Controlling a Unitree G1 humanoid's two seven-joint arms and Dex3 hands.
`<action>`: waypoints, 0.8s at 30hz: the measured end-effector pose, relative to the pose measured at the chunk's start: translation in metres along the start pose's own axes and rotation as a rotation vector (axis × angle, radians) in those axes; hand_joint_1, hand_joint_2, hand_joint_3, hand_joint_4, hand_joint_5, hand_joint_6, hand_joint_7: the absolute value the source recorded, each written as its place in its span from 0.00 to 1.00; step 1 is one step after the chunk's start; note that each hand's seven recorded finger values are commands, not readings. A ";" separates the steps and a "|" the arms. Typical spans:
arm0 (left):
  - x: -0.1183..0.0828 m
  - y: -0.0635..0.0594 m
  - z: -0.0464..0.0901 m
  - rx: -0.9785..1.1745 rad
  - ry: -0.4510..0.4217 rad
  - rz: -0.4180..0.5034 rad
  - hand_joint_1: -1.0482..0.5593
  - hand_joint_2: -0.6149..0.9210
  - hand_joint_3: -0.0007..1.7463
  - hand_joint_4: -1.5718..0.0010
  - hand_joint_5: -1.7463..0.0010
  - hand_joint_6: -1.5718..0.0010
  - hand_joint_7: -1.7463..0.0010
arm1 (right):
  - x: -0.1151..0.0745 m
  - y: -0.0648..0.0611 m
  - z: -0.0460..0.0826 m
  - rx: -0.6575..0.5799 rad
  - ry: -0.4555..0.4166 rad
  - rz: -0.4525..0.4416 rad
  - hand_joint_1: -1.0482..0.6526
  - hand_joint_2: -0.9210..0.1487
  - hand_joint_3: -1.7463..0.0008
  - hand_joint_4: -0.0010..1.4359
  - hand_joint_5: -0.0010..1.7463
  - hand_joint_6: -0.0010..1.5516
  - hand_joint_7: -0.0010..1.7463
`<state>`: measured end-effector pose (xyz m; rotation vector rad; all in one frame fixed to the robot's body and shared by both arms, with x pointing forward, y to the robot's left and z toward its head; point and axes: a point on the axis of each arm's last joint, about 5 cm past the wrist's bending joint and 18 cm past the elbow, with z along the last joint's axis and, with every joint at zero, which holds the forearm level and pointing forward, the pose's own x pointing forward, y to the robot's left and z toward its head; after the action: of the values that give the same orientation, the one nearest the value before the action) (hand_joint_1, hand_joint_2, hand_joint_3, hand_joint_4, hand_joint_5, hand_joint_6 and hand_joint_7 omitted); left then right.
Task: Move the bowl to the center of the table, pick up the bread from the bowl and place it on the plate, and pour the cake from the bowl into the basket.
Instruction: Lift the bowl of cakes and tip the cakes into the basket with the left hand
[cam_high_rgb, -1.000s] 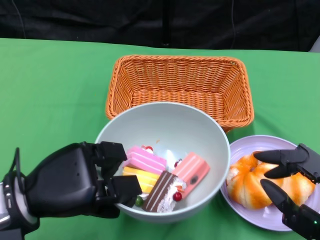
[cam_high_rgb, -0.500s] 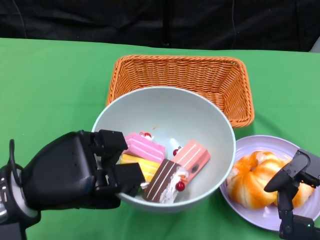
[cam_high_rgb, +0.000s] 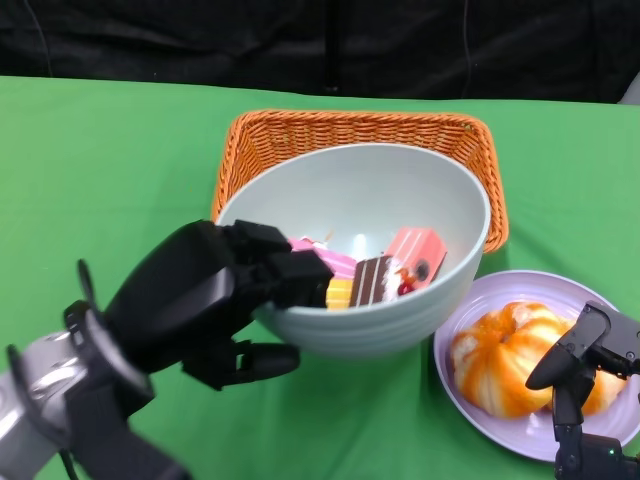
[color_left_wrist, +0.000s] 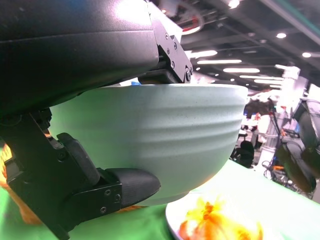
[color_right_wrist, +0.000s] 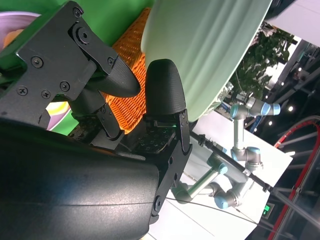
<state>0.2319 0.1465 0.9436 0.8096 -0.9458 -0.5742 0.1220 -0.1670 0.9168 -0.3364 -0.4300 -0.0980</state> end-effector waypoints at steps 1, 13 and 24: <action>0.003 -0.001 -0.001 -0.028 0.014 0.007 0.53 0.51 0.98 0.33 0.00 0.47 0.00 | 0.000 0.000 0.000 0.000 0.001 0.001 0.57 0.63 0.09 0.68 1.00 0.53 0.87; 0.041 -0.023 -0.005 -0.411 0.172 0.174 0.54 0.52 1.00 0.33 0.00 0.46 0.01 | -0.002 0.001 -0.001 -0.022 0.008 0.016 0.57 0.64 0.09 0.67 1.00 0.53 0.86; 0.067 -0.043 -0.012 -0.667 0.342 0.306 0.54 0.56 0.97 0.32 0.00 0.45 0.00 | -0.003 0.002 -0.001 -0.012 0.015 0.032 0.56 0.64 0.10 0.68 1.00 0.53 0.86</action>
<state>0.2709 0.0767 0.9368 0.1458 -0.4931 -0.4238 0.1195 -0.1657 0.9142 -0.3544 -0.4093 -0.0724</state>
